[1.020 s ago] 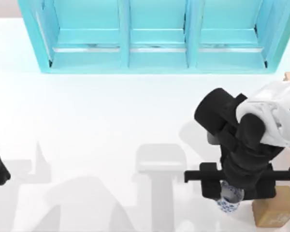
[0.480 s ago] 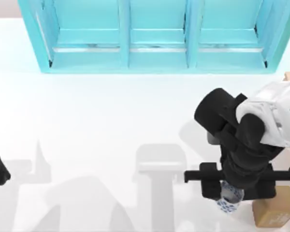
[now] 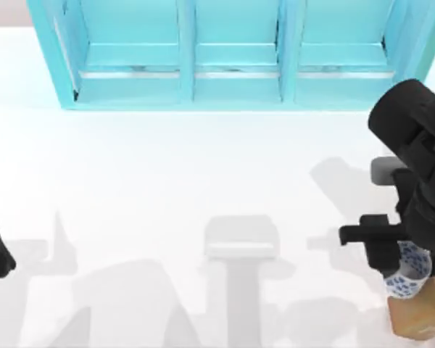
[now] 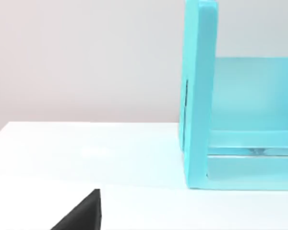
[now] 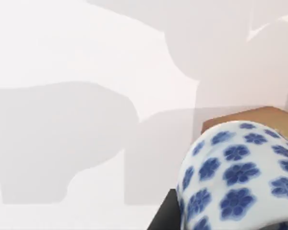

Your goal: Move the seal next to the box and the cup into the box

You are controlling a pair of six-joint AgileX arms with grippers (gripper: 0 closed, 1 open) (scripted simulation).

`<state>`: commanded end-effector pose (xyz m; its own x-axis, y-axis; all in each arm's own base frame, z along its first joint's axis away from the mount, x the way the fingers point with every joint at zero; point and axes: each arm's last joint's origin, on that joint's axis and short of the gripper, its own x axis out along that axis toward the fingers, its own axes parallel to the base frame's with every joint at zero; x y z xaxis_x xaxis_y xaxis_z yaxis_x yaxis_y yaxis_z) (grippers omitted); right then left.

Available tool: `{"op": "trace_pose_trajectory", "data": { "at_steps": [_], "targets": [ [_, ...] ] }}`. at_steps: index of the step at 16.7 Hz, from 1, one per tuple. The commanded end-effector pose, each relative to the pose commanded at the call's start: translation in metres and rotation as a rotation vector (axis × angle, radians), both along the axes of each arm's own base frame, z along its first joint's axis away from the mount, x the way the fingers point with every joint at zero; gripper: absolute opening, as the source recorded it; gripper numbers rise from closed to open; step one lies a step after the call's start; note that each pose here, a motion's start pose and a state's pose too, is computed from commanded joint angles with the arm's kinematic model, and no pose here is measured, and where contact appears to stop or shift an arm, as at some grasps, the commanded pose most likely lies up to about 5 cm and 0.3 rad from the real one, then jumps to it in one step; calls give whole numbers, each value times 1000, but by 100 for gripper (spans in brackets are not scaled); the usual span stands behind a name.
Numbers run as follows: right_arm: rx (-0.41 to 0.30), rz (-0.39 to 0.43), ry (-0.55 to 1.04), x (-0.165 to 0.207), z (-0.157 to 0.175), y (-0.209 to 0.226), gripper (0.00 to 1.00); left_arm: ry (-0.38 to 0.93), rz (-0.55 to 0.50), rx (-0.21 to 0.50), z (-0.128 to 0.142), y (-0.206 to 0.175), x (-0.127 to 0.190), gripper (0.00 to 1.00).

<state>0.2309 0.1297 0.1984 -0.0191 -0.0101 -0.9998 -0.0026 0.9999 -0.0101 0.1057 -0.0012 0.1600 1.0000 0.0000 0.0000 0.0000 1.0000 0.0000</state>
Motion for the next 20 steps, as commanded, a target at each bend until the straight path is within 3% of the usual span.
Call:
{"op": "trace_pose_trajectory", "data": {
  "at_steps": [5,13,20],
  "targets": [
    [10,-13,-18,-7,40,-42,0,0,0,0,0,0,0,100],
    [11,-13,-20,0,43,-57,0,0,0,0,0,0,0,100],
    [18,-14,-13,10,40,-162,0,0,0,0,0,0,0,100]
  ]
}}
